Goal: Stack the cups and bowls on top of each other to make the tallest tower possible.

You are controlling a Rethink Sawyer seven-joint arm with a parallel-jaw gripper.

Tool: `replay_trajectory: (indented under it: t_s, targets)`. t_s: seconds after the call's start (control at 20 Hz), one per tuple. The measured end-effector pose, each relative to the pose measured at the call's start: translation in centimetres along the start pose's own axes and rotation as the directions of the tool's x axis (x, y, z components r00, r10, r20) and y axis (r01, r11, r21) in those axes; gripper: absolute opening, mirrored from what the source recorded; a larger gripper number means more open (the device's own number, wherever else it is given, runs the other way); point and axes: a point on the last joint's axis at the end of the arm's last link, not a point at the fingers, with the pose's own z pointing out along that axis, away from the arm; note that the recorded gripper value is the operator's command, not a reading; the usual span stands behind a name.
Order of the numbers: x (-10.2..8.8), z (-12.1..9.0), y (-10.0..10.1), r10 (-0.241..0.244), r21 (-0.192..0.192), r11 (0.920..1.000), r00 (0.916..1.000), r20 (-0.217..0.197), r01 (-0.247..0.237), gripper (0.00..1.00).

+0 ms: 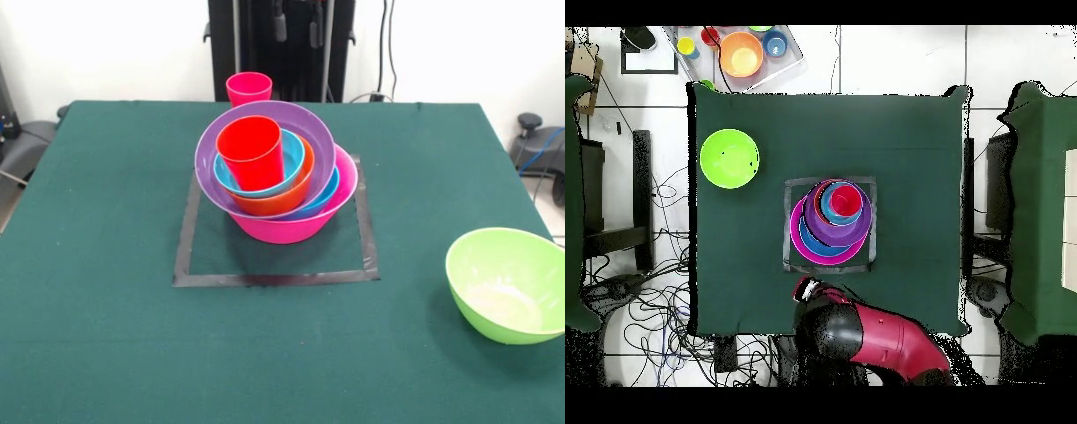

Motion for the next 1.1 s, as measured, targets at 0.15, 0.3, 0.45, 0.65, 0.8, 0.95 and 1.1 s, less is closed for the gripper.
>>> replay_trajectory:
  t_s: [0.15, 0.3, 0.45, 0.65, 0.8, 0.95, 1.1]
  targets:
    - [0.2, 1.3, -0.8, -0.042, 0.014, 0.999, 0.9991, 0.01, 0.042, 1.0]
    - [0.5, 2.6, -1.8, -0.084, 0.028, 0.9961, 0.9964, 0.013, 0.084, 1.0]
    - [0.7, 3.5, -2.8, -0.113, 0.043, 0.9927, 0.9936, 0.005, 0.112, 1.0]
    - [0.6, 4.0, -3.3, -0.135, 0.053, 0.9894, 0.9908, 0.001, 0.135, 1.0]
    - [0.5, 4.5, -3.3, -0.147, 0.059, 0.9874, 0.9891, -0.004, 0.147, 1.0]
    - [0.7, 5.0, -3.2, -0.163, 0.065, 0.9844, 0.9866, -0.012, 0.163, 1.0]
    - [1.2, 5.6, -3.0, -0.185, 0.069, 0.98, 0.9823, -0.026, 0.187, 1.0]
